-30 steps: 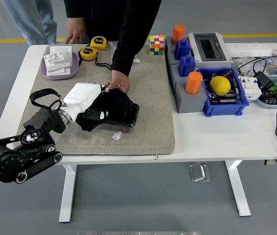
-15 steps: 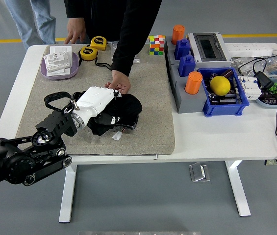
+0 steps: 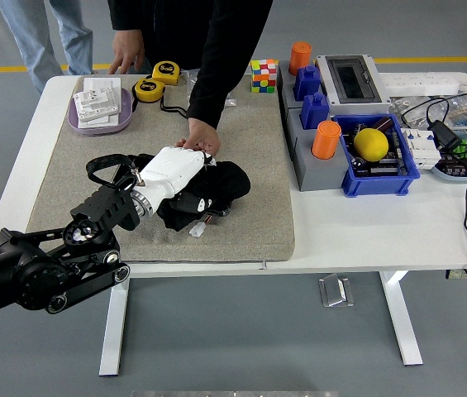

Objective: Pick the rag up,wipe the panel,place it on the desk

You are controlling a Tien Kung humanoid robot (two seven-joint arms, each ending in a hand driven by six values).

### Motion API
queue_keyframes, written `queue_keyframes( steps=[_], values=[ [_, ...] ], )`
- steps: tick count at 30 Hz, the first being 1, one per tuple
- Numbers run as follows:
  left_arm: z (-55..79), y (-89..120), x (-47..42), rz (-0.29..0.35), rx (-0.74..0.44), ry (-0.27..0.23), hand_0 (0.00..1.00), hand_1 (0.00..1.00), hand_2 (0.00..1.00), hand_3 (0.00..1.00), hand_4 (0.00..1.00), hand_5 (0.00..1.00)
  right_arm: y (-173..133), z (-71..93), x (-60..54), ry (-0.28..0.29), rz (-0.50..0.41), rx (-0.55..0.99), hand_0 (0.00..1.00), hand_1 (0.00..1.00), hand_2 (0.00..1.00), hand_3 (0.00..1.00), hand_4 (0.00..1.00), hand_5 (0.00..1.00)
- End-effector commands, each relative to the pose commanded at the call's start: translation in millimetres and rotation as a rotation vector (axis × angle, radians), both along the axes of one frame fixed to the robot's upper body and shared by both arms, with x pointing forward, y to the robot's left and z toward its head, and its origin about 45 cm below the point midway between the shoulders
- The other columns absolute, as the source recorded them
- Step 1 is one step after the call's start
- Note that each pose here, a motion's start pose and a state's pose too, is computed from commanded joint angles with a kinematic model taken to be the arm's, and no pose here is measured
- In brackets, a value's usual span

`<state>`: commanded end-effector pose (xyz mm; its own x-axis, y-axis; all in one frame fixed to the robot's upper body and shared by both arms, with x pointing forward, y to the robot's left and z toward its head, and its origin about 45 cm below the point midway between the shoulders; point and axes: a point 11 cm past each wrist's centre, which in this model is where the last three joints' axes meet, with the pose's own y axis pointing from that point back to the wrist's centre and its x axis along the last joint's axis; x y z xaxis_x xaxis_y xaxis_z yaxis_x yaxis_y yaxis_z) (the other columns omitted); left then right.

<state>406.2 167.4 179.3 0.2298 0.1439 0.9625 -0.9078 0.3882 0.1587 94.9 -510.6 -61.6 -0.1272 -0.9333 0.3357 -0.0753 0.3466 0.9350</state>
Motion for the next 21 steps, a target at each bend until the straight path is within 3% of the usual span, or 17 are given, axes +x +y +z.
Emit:
queue_keyframes(
  steps=[21],
  values=[
    [-0.1,49.6,10.8,0.109,0.024,-0.018,0.301,0.213,0.497,0.557,0.489,0.004,2.3,-1.4,-1.0,0.003,-0.009,0.005,0.789,0.699,0.722,0.667,0.998,0.501]
  ],
)
